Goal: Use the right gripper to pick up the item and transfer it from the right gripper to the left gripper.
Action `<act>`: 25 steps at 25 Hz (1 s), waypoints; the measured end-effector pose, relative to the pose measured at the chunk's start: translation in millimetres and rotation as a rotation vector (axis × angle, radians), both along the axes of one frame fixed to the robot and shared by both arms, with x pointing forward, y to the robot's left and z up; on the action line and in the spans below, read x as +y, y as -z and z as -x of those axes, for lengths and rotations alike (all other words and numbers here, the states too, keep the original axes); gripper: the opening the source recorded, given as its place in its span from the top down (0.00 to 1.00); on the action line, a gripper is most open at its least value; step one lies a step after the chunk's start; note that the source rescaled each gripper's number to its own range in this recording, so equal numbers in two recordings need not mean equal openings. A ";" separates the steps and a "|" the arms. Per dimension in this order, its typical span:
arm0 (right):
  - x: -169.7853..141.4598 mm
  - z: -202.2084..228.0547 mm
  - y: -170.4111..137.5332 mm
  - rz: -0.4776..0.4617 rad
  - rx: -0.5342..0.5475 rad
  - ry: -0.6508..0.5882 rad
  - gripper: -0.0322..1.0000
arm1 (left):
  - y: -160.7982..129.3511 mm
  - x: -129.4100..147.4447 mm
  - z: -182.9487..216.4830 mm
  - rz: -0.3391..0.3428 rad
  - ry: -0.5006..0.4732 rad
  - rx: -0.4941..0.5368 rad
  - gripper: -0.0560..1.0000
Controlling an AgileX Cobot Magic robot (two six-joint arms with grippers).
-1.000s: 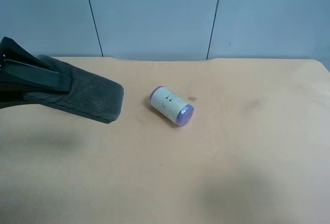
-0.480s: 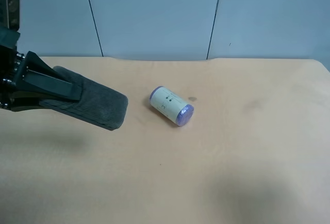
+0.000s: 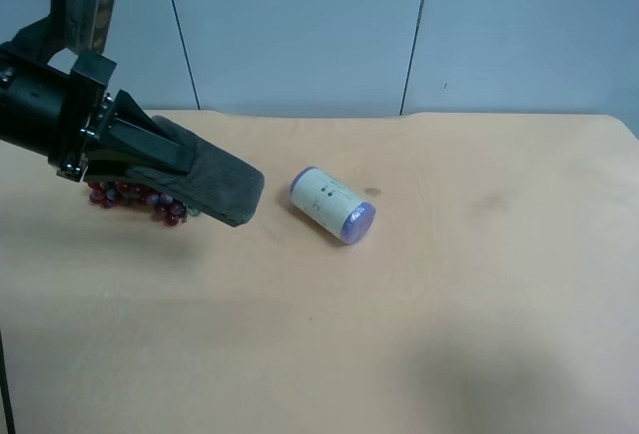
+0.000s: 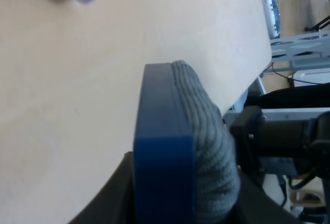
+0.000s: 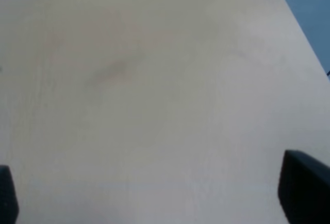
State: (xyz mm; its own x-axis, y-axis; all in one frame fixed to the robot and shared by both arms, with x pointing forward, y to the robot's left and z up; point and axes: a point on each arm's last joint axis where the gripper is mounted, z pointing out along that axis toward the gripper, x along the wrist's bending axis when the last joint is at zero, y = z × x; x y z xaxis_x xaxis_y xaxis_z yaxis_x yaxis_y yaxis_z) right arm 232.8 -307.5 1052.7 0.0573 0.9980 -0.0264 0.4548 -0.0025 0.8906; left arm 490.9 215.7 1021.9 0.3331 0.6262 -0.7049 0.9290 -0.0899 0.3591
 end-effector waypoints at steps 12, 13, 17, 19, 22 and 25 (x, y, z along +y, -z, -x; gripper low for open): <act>0.0 0.0 0.0 0.000 0.000 0.000 0.00 | 72.5 -17.3 -30.4 -0.220 0.025 0.042 0.95; 0.0 0.0 0.0 0.000 0.000 0.000 0.00 | 77.9 -16.6 -32.8 -0.234 0.017 0.043 0.95; 0.0 0.0 0.0 0.000 0.000 0.000 0.00 | 97.1 -14.9 -36.7 -0.273 0.031 0.071 0.95; 0.0 0.0 0.0 0.000 0.000 0.000 0.00 | 105.9 -14.0 -36.4 -0.290 0.040 0.106 0.87; 0.0 0.0 0.0 0.000 0.000 0.000 0.00 | 113.3 -11.7 -35.6 -0.324 0.037 0.146 0.30; 0.0 0.0 0.0 0.000 0.000 0.000 0.00 | 110.8 -10.0 -39.9 -0.350 0.047 0.138 0.06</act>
State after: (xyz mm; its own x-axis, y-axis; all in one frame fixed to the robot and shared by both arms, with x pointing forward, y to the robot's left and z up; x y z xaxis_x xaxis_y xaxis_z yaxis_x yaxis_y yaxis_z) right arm 232.8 -307.5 1052.7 0.0573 0.9980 -0.0264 0.4548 -0.0025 0.8906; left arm 530.8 205.7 911.1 0.2839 0.8236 -0.4910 0.9584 -0.2289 0.1703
